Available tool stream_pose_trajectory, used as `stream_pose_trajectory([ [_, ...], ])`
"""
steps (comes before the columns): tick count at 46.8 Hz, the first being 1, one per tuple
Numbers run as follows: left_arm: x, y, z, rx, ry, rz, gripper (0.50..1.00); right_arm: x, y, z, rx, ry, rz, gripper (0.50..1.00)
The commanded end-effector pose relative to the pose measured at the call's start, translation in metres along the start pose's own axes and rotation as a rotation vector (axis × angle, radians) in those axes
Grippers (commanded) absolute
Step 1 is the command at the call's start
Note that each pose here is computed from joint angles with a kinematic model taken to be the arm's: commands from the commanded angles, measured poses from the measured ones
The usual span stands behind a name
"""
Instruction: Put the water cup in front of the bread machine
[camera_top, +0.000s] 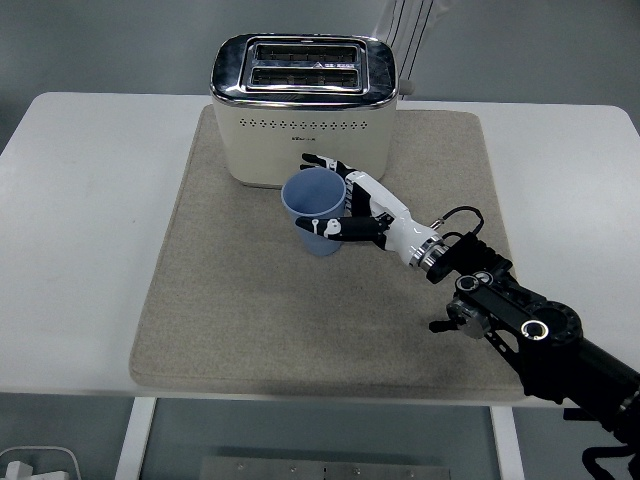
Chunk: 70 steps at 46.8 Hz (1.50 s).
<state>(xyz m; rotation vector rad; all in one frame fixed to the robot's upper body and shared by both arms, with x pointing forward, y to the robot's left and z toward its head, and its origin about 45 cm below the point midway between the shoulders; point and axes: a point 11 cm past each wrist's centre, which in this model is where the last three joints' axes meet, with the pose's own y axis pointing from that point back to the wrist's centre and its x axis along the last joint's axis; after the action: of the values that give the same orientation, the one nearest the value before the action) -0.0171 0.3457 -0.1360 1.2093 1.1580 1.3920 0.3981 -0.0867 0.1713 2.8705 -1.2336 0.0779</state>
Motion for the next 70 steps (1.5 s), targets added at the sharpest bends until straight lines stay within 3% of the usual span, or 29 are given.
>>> stream_pose_trajectory([
  [1,0.000,0.000,0.000,0.000,0.000,0.000,1.000,0.000,0.000,0.000,0.001,-0.003,-0.003,0.928],
  [8,0.000,0.000,0.000,0.000,0.000,0.000,1.000,0.002,0.001,-0.001,0.002,0.001,-0.001,0.928],
  [26,0.000,0.000,0.000,0.000,0.000,0.000,1.000,0.034,0.020,0.002,-0.029,0.038,0.021,0.928],
  [47,0.000,0.000,0.000,0.000,0.000,0.000,1.000,0.040,0.026,0.003,-0.039,0.040,0.005,0.928],
  [70,0.000,0.000,0.000,0.000,0.000,0.000,1.000,0.074,0.056,0.012,-0.089,0.079,0.060,0.928],
])
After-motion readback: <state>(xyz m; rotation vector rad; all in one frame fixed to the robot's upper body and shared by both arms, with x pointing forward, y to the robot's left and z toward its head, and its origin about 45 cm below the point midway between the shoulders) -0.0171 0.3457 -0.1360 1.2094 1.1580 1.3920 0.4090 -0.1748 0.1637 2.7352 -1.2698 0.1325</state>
